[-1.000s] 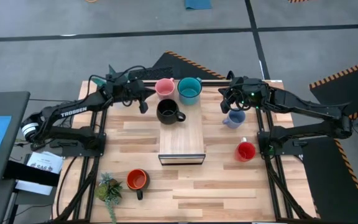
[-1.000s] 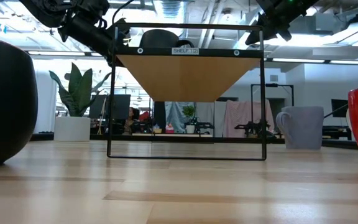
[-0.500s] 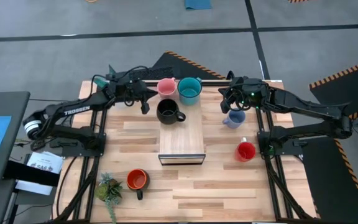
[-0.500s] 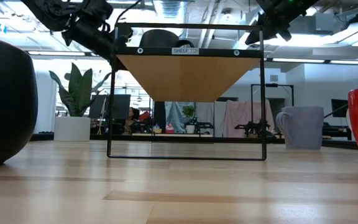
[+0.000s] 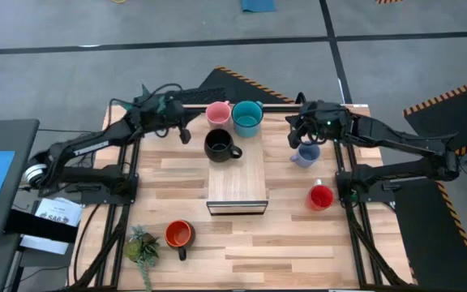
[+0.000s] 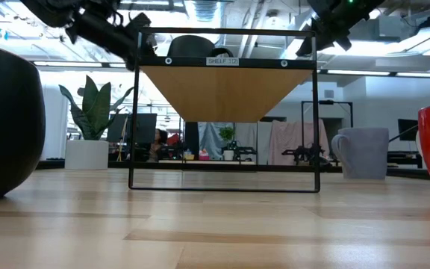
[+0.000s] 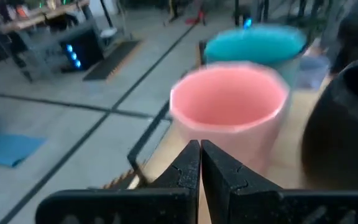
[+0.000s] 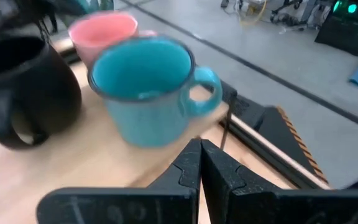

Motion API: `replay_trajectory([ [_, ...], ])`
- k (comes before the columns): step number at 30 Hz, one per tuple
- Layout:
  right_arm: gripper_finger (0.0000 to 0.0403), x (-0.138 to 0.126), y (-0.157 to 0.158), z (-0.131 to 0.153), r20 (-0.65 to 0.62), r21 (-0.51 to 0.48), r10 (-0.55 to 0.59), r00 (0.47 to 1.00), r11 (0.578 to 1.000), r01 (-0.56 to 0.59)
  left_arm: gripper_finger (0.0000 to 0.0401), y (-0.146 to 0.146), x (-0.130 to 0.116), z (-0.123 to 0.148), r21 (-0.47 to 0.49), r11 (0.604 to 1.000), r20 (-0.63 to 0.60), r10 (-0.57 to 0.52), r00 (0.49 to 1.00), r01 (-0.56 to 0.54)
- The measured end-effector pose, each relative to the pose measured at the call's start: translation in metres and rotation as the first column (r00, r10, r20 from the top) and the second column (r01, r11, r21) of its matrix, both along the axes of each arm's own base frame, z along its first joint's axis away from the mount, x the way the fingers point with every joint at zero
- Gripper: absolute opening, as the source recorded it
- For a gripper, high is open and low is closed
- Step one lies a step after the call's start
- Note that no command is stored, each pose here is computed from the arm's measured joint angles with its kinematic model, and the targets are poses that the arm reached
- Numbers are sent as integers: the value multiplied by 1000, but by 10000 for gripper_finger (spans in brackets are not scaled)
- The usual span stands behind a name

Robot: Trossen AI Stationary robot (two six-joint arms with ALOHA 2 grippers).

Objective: Place coffee mugs
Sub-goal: Put the purple mug on the shelf

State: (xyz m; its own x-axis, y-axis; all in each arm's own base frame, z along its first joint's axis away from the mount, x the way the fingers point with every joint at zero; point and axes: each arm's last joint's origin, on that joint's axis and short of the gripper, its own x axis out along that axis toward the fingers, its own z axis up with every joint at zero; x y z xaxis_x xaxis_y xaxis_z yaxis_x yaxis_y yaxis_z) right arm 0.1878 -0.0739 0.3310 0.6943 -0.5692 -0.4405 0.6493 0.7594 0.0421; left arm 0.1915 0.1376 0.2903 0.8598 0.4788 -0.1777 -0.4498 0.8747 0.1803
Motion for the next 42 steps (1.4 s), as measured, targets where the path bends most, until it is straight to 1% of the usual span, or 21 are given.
replay_trajectory([
  [2,33,-2,1,-4,-43,16,2,999,1000,-1,0,-8,-7,7,-17,999,28,-49,998,49],
  [4,33,-4,3,-8,-88,39,19,996,999,-16,0,-19,-11,12,-38,988,71,-148,986,151],
  [6,33,-5,7,-12,-127,70,59,990,996,-51,0,-32,-17,14,-27,965,123,-257,959,262],
  [9,33,-7,14,-18,-174,132,122,977,986,-100,0,-51,-24,9,6,942,184,-330,926,335],
  [14,42,-12,25,-26,-252,218,138,958,972,-83,0,-76,-36,-9,47,923,276,-380,883,382],
  [17,66,-15,29,-30,-269,276,116,956,960,-39,0,-86,-40,-18,59,909,323,-409,853,413],
  [19,91,-16,31,-34,-294,323,113,949,946,-12,0,-91,-41,-22,67,899,331,-429,840,432],
  [22,142,-16,32,-45,-368,379,90,926,923,61,0,-94,-42,-21,93,892,332,-446,831,442],
  [26,209,-5,29,-67,-457,416,94,884,902,119,0,-96,-44,-19,97,888,339,-454,824,450],
  [29,243,6,25,-79,-510,425,116,853,896,132,0,-96,-44,-20,94,887,335,-456,825,452],
  [32,257,15,20,-91,-558,427,133,819,892,146,0,-96,-44,-19,95,887,336,-456,824,452],
  [37,260,24,13,-110,-642,439,161,750,879,187,0,-96,-44,-20,92,887,334,-455,825,452],
  [42,260,27,11,-124,-718,440,209,664,875,201,0,-96,-44,-21,96,887,324,-456,829,451],
])
